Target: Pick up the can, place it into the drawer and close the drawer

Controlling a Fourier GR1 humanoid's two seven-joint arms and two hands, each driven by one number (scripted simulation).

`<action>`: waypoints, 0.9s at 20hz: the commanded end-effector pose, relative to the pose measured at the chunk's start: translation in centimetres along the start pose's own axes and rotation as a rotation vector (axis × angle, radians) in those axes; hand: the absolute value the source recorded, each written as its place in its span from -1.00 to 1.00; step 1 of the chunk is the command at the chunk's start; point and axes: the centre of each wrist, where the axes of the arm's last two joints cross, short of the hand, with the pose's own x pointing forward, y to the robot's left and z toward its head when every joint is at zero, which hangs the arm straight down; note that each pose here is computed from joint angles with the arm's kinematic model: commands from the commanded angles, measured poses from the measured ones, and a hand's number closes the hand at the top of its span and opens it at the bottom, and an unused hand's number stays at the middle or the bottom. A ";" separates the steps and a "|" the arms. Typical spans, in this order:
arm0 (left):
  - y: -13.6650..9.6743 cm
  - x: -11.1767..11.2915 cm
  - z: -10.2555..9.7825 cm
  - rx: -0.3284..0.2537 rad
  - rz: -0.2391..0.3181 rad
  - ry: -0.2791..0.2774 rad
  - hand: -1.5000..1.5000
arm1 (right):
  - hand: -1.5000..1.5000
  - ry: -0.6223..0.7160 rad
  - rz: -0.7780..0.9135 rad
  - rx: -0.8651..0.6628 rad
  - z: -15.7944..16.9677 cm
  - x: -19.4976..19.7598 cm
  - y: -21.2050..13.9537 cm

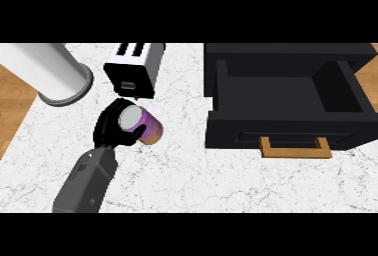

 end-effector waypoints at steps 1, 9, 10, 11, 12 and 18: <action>-3.5 3.7 -2.3 0.006 -0.022 -0.079 1.00 | -1.00 0.014 0.010 0.007 1.1 0.9 0.4; -8.8 11.0 -2.2 -0.031 -0.075 -0.084 1.00 | -1.00 0.018 -0.006 0.014 0.4 -0.1 -0.7; -11.2 11.0 -2.1 -0.043 -0.066 -0.097 1.00 | -1.00 -0.001 -0.014 -0.004 -0.5 0.0 -0.5; -10.2 12.1 -1.4 -0.025 -0.076 -0.098 1.00 | -1.00 -0.009 0.004 0.003 0.3 0.8 -0.1; -12.9 12.5 -2.2 -0.033 -0.075 -0.097 1.00 | -1.00 0.005 0.000 0.011 0.4 -0.2 0.1; -14.8 16.0 -3.4 -0.033 -0.140 -0.128 1.00 | -1.00 0.002 0.015 0.017 -0.1 0.5 1.0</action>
